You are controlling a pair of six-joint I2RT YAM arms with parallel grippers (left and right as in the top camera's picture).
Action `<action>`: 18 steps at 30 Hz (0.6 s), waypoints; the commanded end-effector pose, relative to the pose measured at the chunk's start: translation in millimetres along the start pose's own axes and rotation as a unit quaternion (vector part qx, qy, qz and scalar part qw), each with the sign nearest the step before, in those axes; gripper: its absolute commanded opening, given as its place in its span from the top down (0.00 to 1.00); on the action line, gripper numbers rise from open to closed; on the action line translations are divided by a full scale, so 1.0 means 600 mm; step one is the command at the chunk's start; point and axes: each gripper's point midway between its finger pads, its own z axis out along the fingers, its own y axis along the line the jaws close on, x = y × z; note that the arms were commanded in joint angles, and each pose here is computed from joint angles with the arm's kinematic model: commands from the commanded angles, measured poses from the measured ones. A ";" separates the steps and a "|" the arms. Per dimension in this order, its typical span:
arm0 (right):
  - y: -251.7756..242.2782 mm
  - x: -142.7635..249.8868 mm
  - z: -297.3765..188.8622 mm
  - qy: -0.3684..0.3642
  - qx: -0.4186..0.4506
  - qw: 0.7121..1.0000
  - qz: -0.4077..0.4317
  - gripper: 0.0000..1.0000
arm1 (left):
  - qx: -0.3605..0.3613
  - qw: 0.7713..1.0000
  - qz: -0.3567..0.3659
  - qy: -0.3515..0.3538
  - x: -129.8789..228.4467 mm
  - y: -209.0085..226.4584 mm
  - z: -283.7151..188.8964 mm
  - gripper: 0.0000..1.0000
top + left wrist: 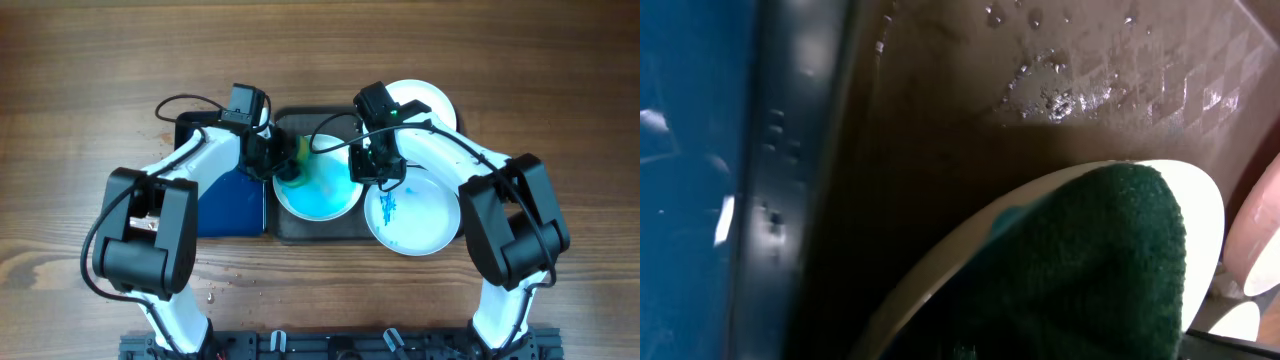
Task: Clean dirty plates on tray and stack at the side
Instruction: 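Scrub the left white plate with the sponge while right gripper holds rim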
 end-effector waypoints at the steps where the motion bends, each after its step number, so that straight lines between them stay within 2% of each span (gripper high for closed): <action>1: -0.011 0.009 0.014 0.010 0.018 1.000 -0.006 0.96 | -0.096 0.995 -0.015 0.000 0.003 0.097 0.022 0.96; 3: -0.011 0.009 0.014 0.010 0.018 1.000 -0.005 0.95 | -0.077 0.996 0.019 0.031 0.026 0.081 0.027 0.96; 5: -0.011 0.009 0.014 0.011 0.018 1.000 -0.006 0.96 | -0.030 0.994 0.090 0.056 0.050 0.038 0.038 0.96; 7: -0.012 0.011 0.014 0.013 0.018 1.000 -0.005 0.96 | 0.028 0.985 0.159 0.055 0.060 -0.016 0.048 0.96; 12: -0.013 0.013 0.014 0.015 0.020 1.000 -0.010 0.96 | 0.155 0.957 0.242 0.042 0.086 -0.141 0.054 0.96; 15: -0.013 0.013 0.014 0.016 0.020 1.000 -0.010 0.96 | 0.135 0.963 0.232 0.026 0.076 -0.138 0.060 0.96; 16: -0.013 0.013 0.014 0.016 0.020 1.000 -0.010 0.96 | 0.099 0.976 0.193 0.005 0.054 -0.116 0.063 0.96; 18: -0.013 0.014 0.014 0.017 0.020 1.000 -0.010 0.96 | 0.075 0.986 0.152 -0.005 0.036 -0.093 0.061 0.96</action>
